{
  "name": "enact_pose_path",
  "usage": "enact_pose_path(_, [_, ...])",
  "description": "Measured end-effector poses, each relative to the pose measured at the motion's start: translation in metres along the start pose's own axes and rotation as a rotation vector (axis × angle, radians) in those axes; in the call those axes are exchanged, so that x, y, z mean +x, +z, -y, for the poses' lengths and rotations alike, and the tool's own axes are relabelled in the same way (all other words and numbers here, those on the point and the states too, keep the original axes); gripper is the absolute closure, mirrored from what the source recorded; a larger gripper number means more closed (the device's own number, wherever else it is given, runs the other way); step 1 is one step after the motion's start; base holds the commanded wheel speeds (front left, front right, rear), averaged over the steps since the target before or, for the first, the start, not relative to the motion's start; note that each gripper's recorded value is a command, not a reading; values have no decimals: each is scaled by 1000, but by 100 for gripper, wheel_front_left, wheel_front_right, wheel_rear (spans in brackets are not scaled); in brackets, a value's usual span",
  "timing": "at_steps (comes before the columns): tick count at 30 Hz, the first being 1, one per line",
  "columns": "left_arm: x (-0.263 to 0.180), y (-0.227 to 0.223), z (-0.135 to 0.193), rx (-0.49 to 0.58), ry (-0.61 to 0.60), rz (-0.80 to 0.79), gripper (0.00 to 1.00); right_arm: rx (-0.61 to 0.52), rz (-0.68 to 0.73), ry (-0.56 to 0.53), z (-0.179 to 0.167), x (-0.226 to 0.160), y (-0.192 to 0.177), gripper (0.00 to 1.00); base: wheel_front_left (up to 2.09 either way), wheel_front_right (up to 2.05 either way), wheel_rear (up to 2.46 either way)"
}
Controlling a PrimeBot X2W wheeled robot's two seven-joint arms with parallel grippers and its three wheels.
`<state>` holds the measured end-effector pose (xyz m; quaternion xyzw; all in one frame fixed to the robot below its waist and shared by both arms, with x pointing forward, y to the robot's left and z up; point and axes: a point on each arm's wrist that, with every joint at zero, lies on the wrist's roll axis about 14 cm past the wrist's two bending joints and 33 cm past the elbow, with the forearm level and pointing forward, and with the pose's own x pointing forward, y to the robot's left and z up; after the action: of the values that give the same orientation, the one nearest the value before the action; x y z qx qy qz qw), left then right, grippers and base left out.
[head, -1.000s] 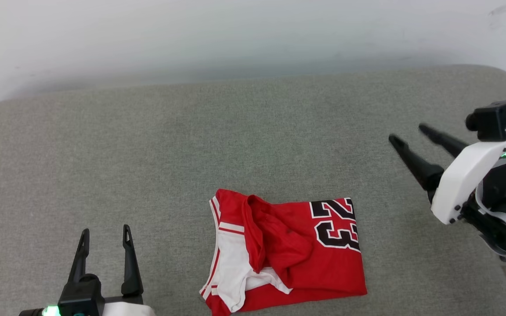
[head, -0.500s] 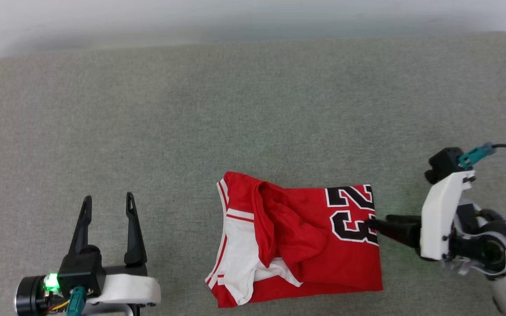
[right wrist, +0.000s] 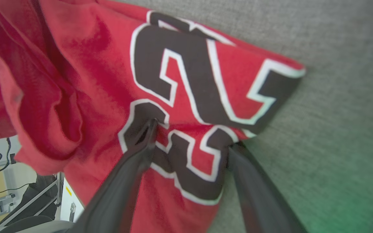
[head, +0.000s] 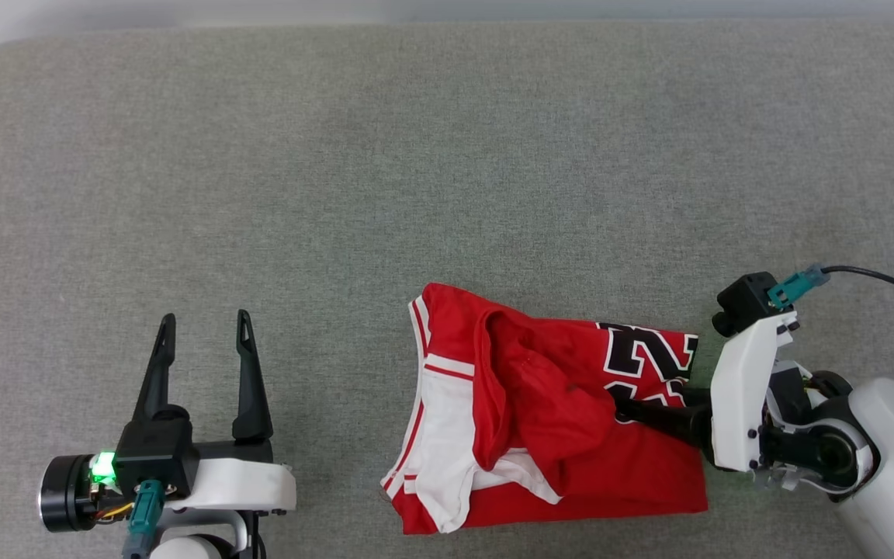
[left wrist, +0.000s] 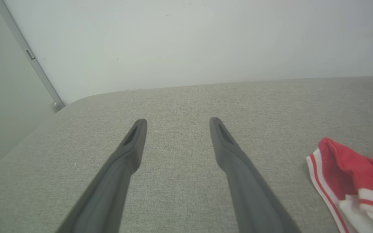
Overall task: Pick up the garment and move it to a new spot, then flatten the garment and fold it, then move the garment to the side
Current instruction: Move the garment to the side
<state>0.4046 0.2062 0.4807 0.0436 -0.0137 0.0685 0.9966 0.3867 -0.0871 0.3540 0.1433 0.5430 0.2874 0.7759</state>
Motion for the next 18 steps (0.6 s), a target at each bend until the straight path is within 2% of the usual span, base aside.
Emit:
enact_pose_path(1, [-1, 0, 0, 0, 0, 0, 0, -7, 8, -3, 0, 0, 0, 62, 0, 0, 0])
enact_pose_path(2, [-1, 1, 0, -1, 2, 3, 0, -16, 15, -6, 0, 0, 1, 100, 0, 0, 0])
enact_pose_path(10, [-17, 13, -3, -8, 11, 24, 0, -116, 123, 27, -30, -16, 17, 100, 0, 0, 0])
enact_pose_path(15, [-27, 20, -2, -15, 7, 39, 0, -271, 242, 32, -55, -54, 47, 100, 0, 0, 0])
enact_pose_path(18, [-27, 20, 6, -27, -15, 40, 0, -320, 282, 7, -56, -76, 54, 100, 0, 0, 0])
